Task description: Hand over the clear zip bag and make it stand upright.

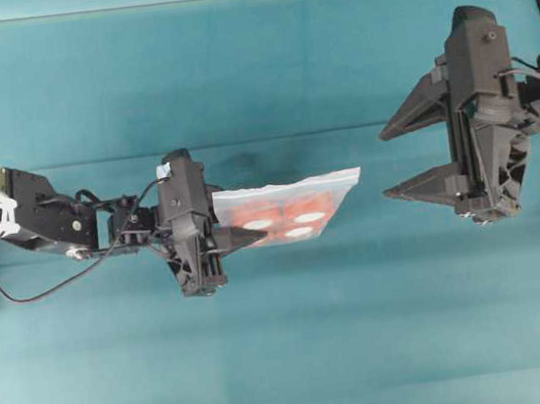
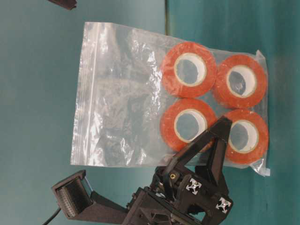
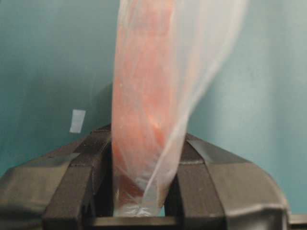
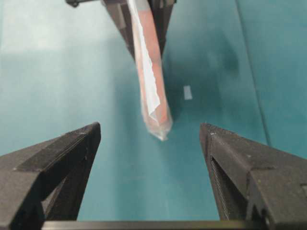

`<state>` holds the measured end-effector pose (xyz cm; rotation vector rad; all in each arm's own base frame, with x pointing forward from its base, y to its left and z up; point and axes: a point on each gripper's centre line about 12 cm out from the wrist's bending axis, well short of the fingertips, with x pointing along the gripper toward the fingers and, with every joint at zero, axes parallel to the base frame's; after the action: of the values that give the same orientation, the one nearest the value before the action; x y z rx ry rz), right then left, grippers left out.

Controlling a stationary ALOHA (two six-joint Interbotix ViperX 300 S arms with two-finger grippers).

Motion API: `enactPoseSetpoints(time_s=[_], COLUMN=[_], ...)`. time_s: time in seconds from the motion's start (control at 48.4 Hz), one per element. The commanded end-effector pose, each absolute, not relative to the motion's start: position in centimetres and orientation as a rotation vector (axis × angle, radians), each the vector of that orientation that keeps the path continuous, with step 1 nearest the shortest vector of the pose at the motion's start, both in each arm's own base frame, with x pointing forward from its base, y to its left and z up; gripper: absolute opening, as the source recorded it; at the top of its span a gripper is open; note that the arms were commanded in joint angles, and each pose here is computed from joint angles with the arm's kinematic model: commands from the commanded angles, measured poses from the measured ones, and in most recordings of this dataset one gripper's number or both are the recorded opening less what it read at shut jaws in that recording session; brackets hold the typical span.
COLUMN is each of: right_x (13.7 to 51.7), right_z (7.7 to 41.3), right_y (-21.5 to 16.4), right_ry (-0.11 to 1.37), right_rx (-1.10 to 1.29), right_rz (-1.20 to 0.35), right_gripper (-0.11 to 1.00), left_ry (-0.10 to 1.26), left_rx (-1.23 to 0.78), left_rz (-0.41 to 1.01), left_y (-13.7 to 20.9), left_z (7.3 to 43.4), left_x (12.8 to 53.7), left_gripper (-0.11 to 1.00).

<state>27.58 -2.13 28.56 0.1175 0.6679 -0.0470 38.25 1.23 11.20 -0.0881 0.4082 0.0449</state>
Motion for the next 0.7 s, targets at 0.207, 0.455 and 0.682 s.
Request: enactPoseSetpoints(time_s=[0.207,0.455,0.682], right_x=[27.77,27.99,27.94], right_z=[29.00,28.51,28.49], right_y=[-2.07,-2.09,-2.15], right_ry=[0.650,0.666,0.667], right_rx=[0.124,0.123,0.113], right_rz=[-0.047,-0.047,-0.046], right_gripper=[0.87,0.87,0.87], left_ry=[0.379,0.381,0.381], left_rx=[-0.087,-0.086,-0.086], left_rz=[0.041,0.040,0.040], left_y=[1.13,1.12,1.12], left_z=[11.99,11.93,11.90], left_x=[38.74,38.74,38.70], left_gripper=[0.24,0.24,0.24])
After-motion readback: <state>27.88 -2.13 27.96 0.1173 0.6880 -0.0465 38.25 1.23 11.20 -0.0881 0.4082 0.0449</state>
